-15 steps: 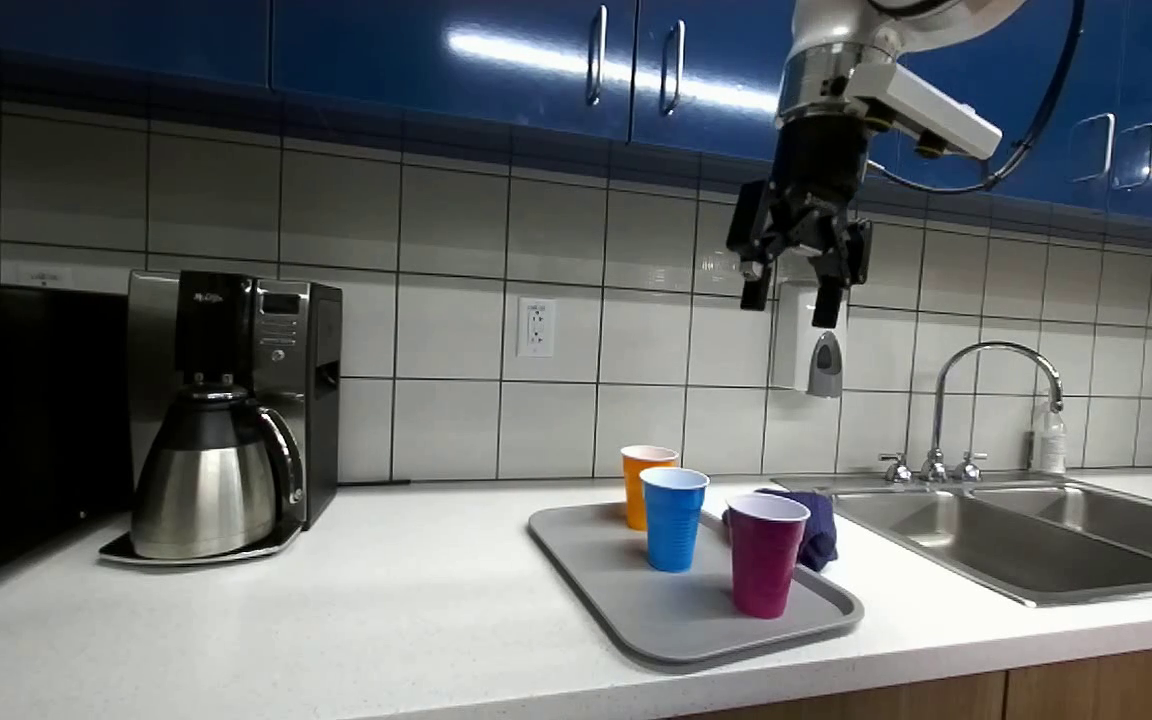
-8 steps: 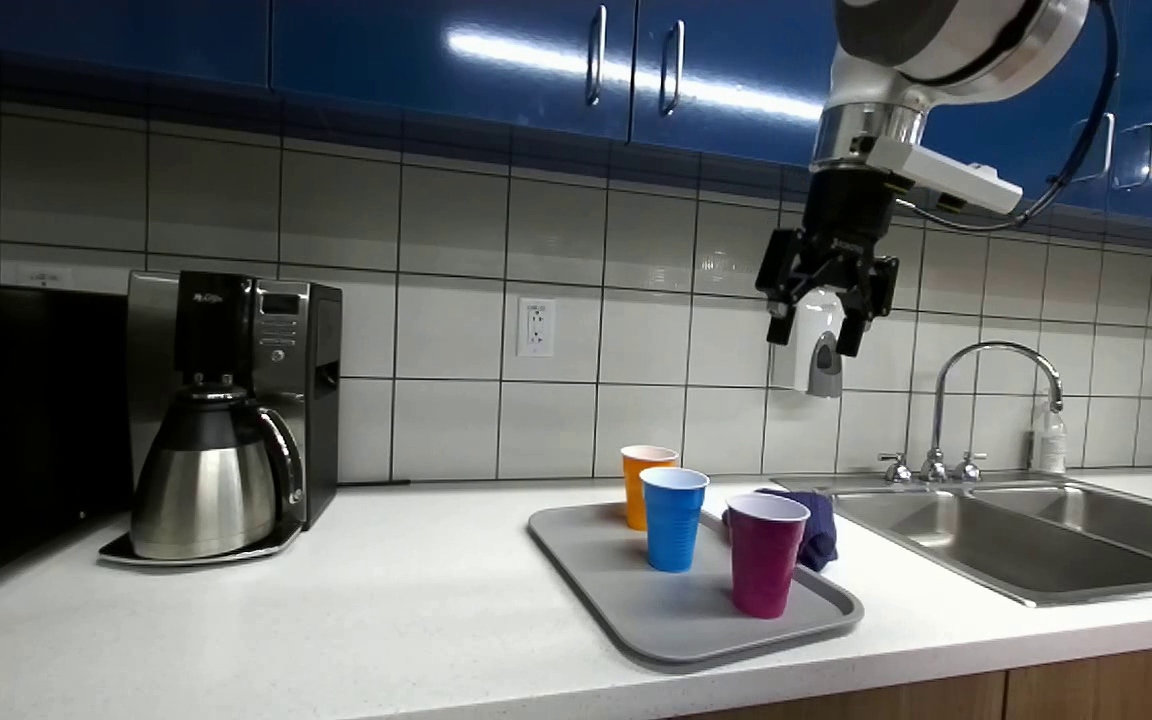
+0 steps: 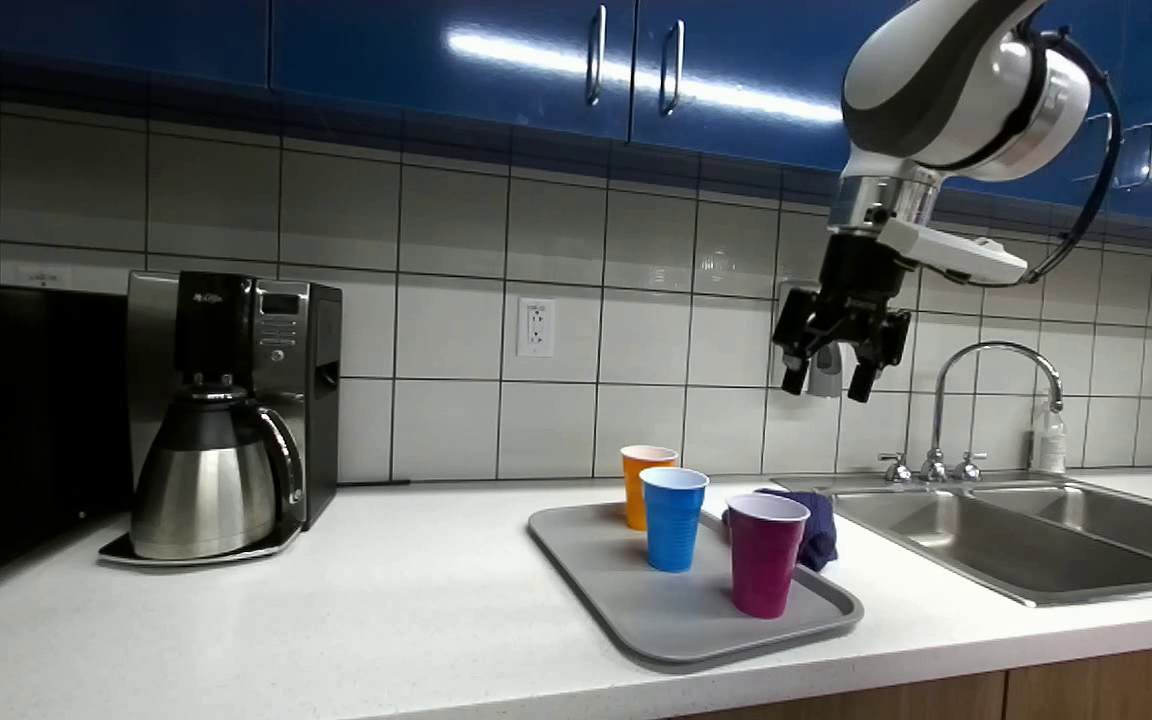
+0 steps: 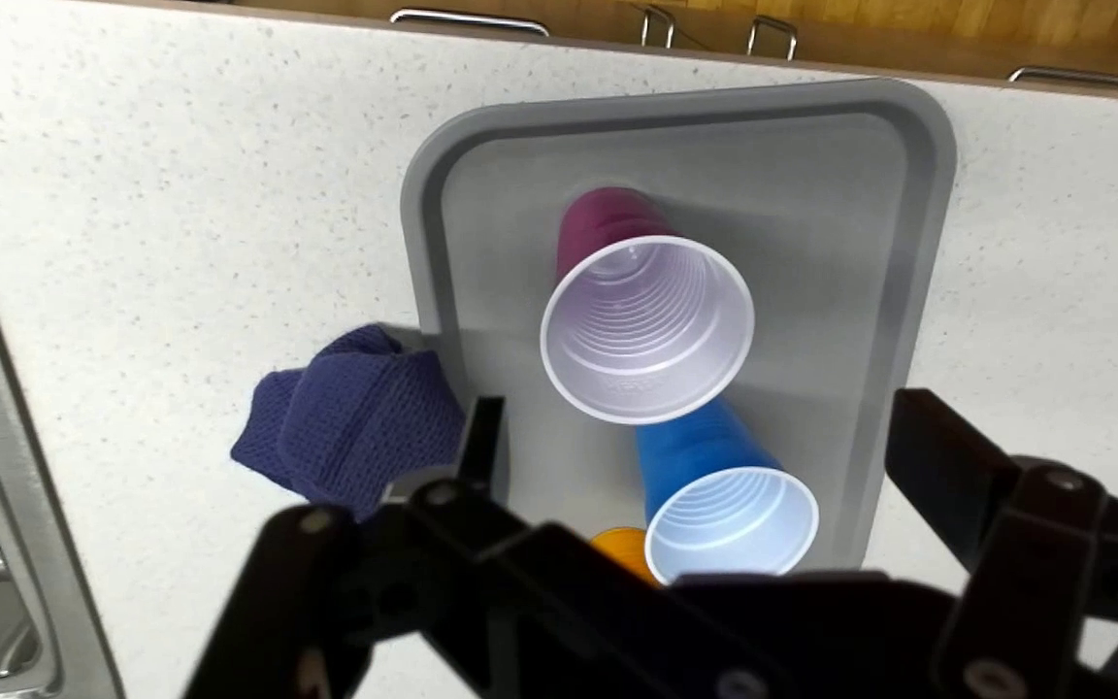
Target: Remove the purple, blue and orange cups from the grey tray and put them on the countertop
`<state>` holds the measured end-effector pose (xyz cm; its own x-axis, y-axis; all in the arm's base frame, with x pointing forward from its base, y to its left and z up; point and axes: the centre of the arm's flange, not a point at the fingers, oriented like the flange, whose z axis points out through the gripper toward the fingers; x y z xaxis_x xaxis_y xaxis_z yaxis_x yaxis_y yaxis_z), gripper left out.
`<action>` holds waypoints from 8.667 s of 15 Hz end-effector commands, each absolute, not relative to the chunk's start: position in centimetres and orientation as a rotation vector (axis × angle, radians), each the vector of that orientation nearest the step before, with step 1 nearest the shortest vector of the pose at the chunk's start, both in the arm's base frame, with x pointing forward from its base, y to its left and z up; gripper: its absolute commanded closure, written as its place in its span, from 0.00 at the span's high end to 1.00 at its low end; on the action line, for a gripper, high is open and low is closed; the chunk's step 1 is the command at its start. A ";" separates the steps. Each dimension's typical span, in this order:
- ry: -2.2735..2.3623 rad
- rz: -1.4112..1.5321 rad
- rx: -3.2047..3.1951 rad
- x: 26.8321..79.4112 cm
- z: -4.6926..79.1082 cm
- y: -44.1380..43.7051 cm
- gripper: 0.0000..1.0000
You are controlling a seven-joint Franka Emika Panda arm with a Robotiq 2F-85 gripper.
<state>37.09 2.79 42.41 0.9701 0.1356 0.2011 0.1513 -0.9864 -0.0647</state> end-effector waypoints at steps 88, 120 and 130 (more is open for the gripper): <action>0.359 -0.263 -3.117 36.7 29.6 -16.6 0.01; 0.288 -0.425 -3.121 36.8 35.1 -14.3 1.00; 0.124 -0.587 -3.153 39.2 37.6 -6.5 1.00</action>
